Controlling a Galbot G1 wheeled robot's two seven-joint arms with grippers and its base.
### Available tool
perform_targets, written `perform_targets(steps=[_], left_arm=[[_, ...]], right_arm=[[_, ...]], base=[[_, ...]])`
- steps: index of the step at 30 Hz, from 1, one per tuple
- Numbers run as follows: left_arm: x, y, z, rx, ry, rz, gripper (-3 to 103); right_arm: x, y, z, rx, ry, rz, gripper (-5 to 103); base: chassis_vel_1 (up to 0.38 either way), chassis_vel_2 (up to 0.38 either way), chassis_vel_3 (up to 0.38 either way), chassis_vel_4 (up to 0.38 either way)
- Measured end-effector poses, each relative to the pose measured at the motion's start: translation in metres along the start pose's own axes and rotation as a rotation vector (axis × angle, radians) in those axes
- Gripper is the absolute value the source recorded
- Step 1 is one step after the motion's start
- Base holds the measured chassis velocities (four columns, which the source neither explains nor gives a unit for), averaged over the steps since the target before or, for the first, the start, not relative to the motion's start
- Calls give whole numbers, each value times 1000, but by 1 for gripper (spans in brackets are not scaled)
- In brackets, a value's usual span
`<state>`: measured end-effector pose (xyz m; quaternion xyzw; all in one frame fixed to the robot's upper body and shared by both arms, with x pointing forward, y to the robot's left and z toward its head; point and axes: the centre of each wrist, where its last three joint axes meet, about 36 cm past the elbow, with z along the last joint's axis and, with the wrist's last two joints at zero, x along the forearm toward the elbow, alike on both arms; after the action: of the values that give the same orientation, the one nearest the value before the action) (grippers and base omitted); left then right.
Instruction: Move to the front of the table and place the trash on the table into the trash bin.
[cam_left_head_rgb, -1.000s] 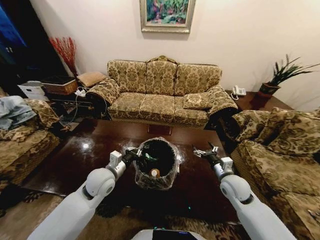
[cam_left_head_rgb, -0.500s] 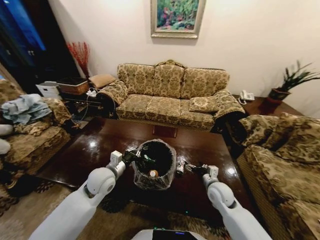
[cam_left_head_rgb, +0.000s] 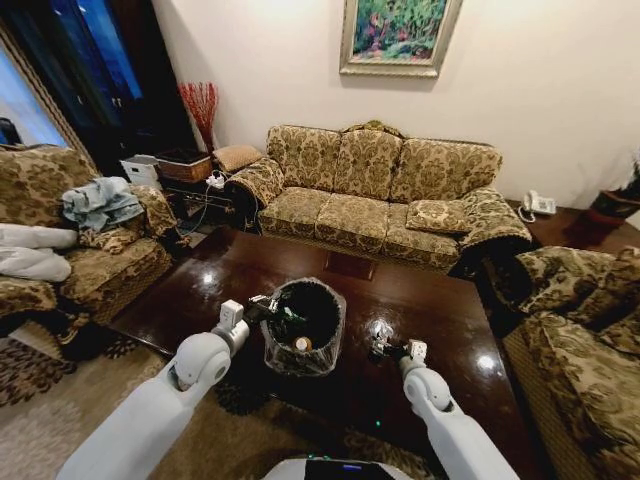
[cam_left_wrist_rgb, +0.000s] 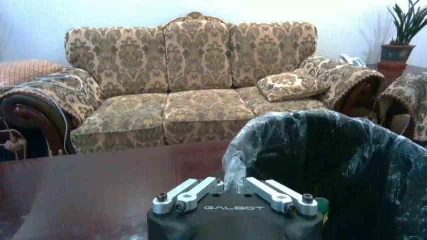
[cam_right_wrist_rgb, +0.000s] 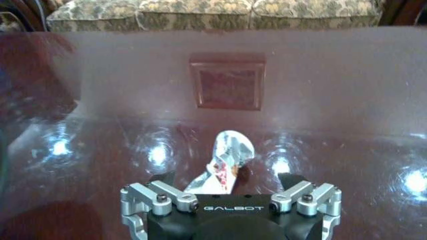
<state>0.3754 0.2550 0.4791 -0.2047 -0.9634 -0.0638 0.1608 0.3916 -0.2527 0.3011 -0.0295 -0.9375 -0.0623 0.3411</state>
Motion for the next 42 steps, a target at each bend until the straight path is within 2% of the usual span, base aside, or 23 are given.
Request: perform_targets(steps=[11, 12, 14, 17, 18, 19, 20, 22, 25, 28, 29, 31, 32, 34, 35, 37, 39, 40, 42], left_arm=[[1, 4, -3, -6, -4, -6, 4], [2, 3, -4, -5, -7, -6, 4], [3, 3, -4, -4, -10, -6, 4], [4, 3, -6, -3, -16, -9, 4], [4, 3, -6, -3, -16, -9, 4], [4, 3, -6, -3, -16, -8, 4], [4, 2, -6, -2, -17, -8, 4], [3, 1, -6, 0, -18, -5, 4], [3, -1, -5, 3, -18, -2, 4], [4, -2, -6, 1, -22, -1, 4], [4, -2, -6, 1, -22, -1, 4], [5, -1, -8, -3, -24, -3, 4], [5, -1, -8, -3, -24, -3, 4], [7, 0, -9, -7, -28, -6, 4], [7, 0, -10, -7, -29, -5, 4], [8, -2, -10, -7, -31, -2, 4], [8, -2, -10, -7, -31, -1, 4], [9, -2, -10, -7, -32, 0, 4], [9, -3, -10, -7, -32, 1, 4]], right_arm=[[-20, 0, 16, -38, 22, -37, 100], [-21, 0, 17, -39, 21, -37, 103], [-22, 0, 18, -40, 20, -39, 100], [-22, 0, 19, -38, 17, -57, 90], [-22, 0, 19, -38, 17, -57, 90], [-22, 0, 20, -37, 18, -60, 84], [-22, 1, 21, -37, 19, -62, 84], [-21, 4, 22, -36, 20, -68, 73], [-22, 5, 24, -36, 22, -73, 67], [-22, 5, 29, -28, 26, -86, 51], [-22, 5, 29, -28, 26, -86, 51], [-22, 4, 30, -24, 23, -87, 40], [-22, 4, 30, -24, 23, -87, 40], [-22, 3, 30, -25, 17, -84, 29], [-22, 2, 30, -25, 15, -83, 29], [-21, 2, 32, -26, 13, -81, 22], [-21, 2, 32, -26, 12, -80, 22], [-20, 1, 33, -25, 8, -76, 16], [-19, 1, 33, -23, 5, -72, 16]], base=[[0, 0, 0, 0], [0, 0, 0, 0], [0, 0, 0, 0], [0, 0, 0, 0], [0, 0, 0, 0], [0, 0, 0, 0], [0, 0, 0, 0], [0, 0, 0, 0], [0, 0, 0, 0], [0, 0, 0, 0], [0, 0, 0, 0], [0, 0, 0, 0], [0, 0, 0, 0], [0, 0, 0, 0], [0, 0, 0, 0], [0, 0, 0, 0], [0, 0, 0, 0], [0, 0, 0, 0], [0, 0, 0, 0]])
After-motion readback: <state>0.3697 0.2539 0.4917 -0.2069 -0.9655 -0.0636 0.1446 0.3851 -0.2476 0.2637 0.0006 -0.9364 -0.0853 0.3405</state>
